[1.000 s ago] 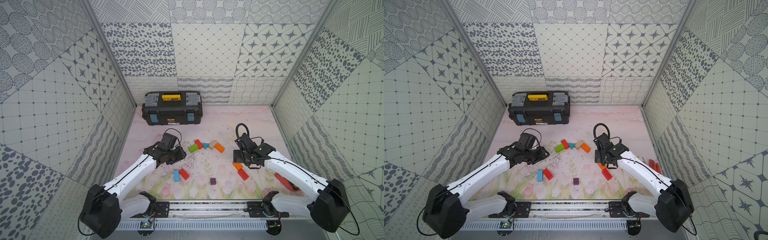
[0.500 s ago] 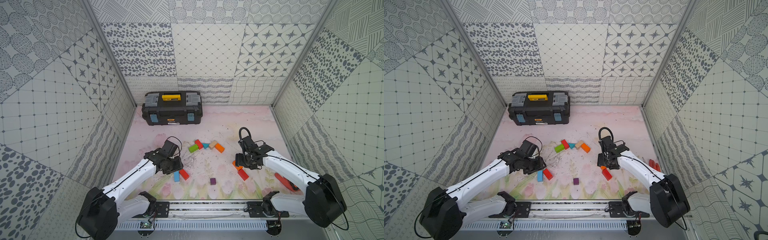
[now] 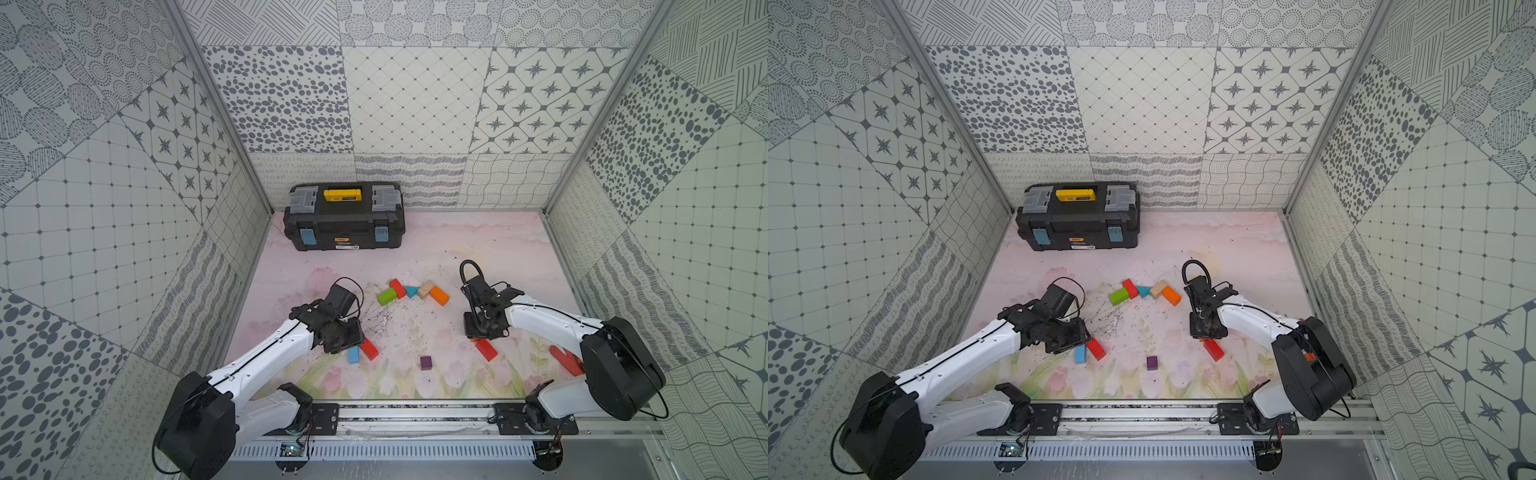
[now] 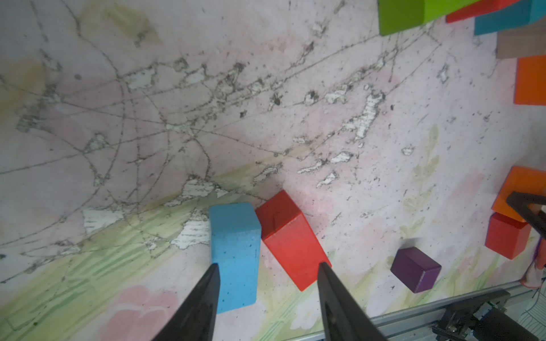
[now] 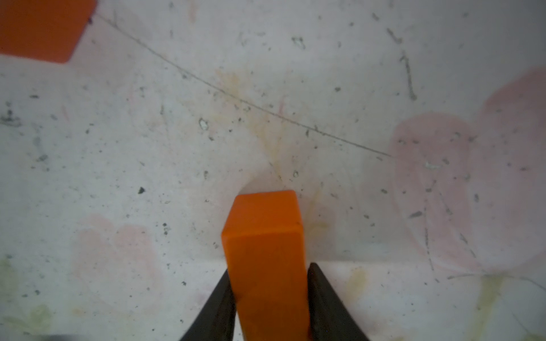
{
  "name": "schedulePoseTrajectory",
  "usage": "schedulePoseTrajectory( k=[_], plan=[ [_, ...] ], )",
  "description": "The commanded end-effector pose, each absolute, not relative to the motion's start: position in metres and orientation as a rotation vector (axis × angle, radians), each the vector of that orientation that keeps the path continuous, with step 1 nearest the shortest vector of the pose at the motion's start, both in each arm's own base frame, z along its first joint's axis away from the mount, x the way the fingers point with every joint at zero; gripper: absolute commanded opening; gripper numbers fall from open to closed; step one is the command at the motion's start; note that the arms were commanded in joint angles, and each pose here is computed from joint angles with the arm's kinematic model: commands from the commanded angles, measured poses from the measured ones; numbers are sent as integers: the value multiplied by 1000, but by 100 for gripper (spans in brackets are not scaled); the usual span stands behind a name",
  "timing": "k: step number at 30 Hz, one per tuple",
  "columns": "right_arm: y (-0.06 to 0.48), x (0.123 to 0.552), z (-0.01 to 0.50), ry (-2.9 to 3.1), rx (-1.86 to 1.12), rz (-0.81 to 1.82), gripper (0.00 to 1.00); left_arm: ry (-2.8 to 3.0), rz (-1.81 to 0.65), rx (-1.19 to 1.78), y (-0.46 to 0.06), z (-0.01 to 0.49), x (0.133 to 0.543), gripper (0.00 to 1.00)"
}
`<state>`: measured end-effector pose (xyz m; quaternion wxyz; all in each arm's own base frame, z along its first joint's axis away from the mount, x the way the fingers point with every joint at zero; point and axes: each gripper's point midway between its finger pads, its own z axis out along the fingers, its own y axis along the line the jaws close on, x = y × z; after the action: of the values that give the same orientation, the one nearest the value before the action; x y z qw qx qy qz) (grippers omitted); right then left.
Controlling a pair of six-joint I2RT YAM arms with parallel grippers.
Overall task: Assemble a heart with building blocks
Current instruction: Pick up the building block from the center of the board.
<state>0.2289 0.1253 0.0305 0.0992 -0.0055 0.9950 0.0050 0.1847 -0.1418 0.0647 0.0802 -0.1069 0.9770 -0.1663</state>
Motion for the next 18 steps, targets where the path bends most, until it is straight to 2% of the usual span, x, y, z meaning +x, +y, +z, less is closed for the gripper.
schedulePoseTrajectory(
  k=[1,6,12,15,18],
  plan=[
    [131,244,42,2872,-38,-20,33,2908,-462,-314,-139,68,189,53],
    [148,242,62,2811,-135,-20,26,2875,-451,-331,-137,71,195,52],
    [211,230,88,2735,-414,88,22,2821,-463,-375,-137,81,203,51],
    [248,222,79,2708,-559,178,23,2790,-419,-432,-125,78,203,53],
    [273,224,76,2714,-670,163,22,2783,-425,-466,-122,82,205,52]
  ],
)
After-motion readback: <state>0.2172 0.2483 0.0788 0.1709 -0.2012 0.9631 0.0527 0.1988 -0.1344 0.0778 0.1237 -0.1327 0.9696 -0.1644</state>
